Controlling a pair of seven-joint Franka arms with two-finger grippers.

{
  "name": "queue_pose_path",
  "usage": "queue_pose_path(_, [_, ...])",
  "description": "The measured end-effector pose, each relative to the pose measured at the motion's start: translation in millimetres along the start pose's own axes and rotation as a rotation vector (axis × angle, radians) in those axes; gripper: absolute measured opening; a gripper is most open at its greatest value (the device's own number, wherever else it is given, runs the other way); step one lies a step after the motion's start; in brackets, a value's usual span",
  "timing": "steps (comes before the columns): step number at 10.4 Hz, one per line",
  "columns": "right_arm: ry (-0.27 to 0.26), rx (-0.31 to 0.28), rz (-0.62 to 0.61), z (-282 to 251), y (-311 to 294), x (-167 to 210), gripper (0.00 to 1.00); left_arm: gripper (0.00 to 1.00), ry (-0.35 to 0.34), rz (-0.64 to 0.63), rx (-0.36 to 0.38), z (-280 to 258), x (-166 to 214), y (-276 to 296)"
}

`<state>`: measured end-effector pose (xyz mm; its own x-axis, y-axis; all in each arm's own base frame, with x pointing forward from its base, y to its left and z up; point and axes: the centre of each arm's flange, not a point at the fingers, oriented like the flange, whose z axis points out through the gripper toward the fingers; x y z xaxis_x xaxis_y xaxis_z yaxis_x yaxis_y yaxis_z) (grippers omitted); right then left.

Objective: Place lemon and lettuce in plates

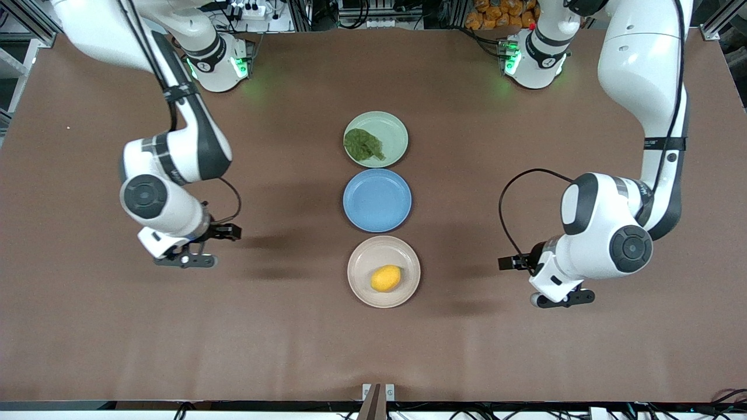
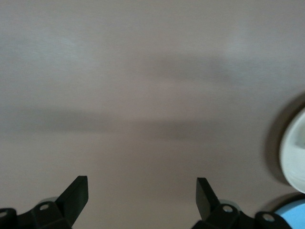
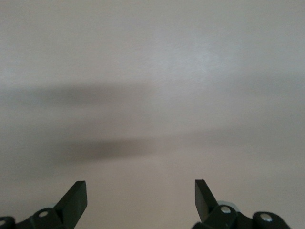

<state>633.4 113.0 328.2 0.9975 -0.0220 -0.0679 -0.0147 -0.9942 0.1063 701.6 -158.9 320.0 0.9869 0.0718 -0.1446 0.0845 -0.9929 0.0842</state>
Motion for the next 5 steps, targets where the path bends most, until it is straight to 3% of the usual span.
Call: queue_pose_path(5, [-0.019,0.007,-0.009,5,66,7,1.0,1.0,-0.024,0.054,0.014,-8,10,-61])
